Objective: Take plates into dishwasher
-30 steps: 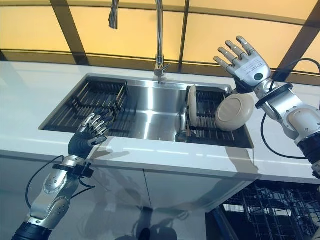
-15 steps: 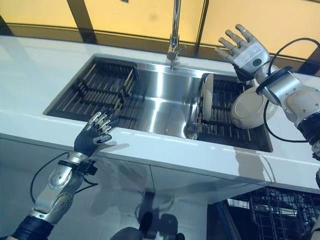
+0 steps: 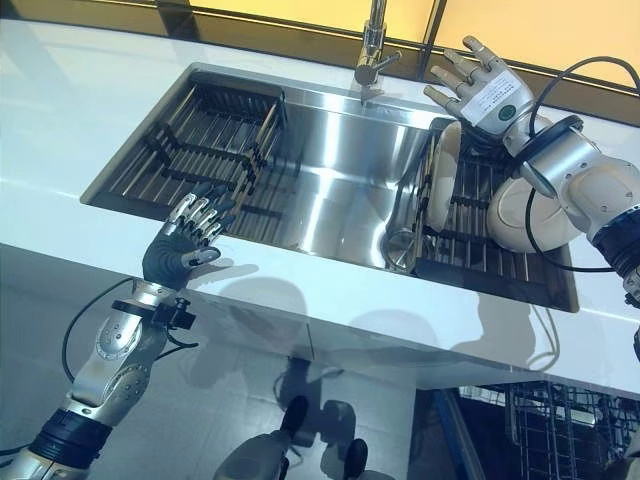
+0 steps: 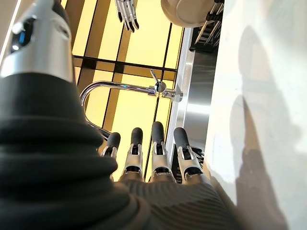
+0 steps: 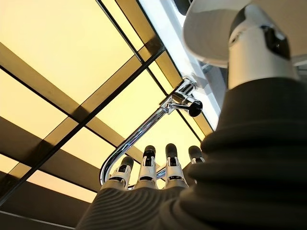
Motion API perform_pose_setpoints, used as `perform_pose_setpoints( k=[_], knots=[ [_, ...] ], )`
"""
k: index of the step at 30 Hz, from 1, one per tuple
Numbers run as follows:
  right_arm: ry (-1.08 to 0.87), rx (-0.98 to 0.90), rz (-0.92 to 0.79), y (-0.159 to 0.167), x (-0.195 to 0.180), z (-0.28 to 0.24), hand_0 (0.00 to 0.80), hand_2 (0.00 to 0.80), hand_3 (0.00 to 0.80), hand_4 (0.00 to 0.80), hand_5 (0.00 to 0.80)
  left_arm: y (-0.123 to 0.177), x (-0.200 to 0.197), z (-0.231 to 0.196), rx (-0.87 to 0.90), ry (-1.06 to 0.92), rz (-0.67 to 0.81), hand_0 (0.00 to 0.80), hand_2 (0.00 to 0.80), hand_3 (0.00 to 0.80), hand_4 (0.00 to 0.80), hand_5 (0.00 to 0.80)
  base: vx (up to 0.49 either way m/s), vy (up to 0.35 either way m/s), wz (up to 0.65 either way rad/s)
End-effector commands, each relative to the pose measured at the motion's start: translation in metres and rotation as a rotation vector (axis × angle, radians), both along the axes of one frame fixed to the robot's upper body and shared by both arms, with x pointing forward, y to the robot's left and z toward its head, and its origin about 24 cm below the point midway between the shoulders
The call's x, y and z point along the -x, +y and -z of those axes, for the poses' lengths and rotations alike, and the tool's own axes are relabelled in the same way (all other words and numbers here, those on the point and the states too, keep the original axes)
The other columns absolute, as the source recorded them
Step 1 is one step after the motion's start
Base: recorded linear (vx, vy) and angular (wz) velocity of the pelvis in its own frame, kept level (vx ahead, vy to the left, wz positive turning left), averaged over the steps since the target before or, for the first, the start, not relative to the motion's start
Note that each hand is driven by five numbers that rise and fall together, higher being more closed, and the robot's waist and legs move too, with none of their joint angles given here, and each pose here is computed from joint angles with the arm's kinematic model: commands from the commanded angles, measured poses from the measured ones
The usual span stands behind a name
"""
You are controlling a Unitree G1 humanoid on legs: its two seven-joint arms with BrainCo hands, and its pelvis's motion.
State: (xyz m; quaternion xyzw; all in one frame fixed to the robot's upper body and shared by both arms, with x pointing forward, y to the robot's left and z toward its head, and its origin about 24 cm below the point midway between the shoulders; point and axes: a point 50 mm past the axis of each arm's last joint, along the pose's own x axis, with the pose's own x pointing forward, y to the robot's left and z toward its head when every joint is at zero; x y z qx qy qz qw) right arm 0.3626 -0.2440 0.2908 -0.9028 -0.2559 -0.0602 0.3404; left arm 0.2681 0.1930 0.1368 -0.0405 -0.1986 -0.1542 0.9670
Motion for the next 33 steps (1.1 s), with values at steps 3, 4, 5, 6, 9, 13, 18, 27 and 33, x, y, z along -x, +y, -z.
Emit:
perform_pose_setpoints(
  k=[3, 4, 5, 6, 9, 13, 18, 27, 33],
  knots=[
    [-0.140, 0.095, 0.051, 0.002, 0.004, -0.051, 0.000, 0.000, 0.000, 0.000, 0.000, 0.003, 0.001, -0.013, 0.018, -0.073, 0.003, 0.000, 0.000, 0.000, 0.000, 0.000, -0.067, 0.002, 0.02],
    [-0.134, 0.106, 0.050, 0.002, 0.005, -0.049, 0.000, 0.000, 0.000, 0.000, 0.000, 0.004, 0.001, -0.013, 0.017, -0.077, 0.002, 0.000, 0.000, 0.000, 0.000, 0.000, -0.041, 0.001, 0.04],
    [-0.131, 0.112, 0.052, 0.002, 0.004, -0.049, 0.000, 0.000, 0.000, 0.000, 0.000, 0.005, 0.002, -0.014, 0.017, -0.080, 0.001, 0.000, 0.000, 0.000, 0.000, 0.000, -0.036, 0.001, 0.04],
    [-0.129, 0.123, 0.055, 0.002, 0.004, -0.048, 0.000, 0.000, 0.000, 0.000, 0.000, 0.006, 0.002, -0.014, 0.017, -0.083, 0.001, 0.000, 0.000, 0.000, 0.000, 0.000, -0.031, 0.000, 0.04],
    [-0.113, 0.151, 0.069, 0.000, 0.004, -0.046, 0.000, 0.000, 0.000, 0.000, 0.000, 0.006, 0.003, -0.015, 0.017, -0.093, 0.002, 0.000, 0.000, 0.000, 0.000, 0.000, 0.000, 0.000, 0.00],
    [-0.087, 0.171, 0.071, 0.002, 0.003, -0.043, 0.000, 0.000, 0.000, 0.000, 0.000, 0.006, 0.003, -0.018, 0.018, -0.105, 0.007, 0.000, 0.000, 0.000, 0.000, 0.000, -0.033, 0.006, 0.01],
    [-0.054, 0.210, 0.055, 0.003, 0.002, -0.036, 0.326, 0.326, 0.326, 0.326, 0.326, 0.005, 0.003, -0.019, 0.020, -0.114, 0.011, 0.000, 0.000, 0.000, 0.000, 0.000, 0.000, 0.000, 0.00],
    [-0.029, 0.262, 0.065, 0.001, 0.002, -0.033, 0.800, 0.800, 0.800, 0.800, 0.800, 0.009, 0.004, -0.021, 0.026, -0.129, 0.011, 0.000, 0.000, 0.000, 0.000, 0.000, 0.000, 0.000, 0.00],
    [-0.029, 0.255, 0.061, -0.002, 0.003, -0.033, 0.800, 0.800, 0.800, 0.800, 0.800, 0.009, 0.005, -0.021, 0.033, -0.131, 0.013, 0.000, 0.000, 0.000, 0.000, 0.000, 0.000, 0.000, 0.00]
  ],
)
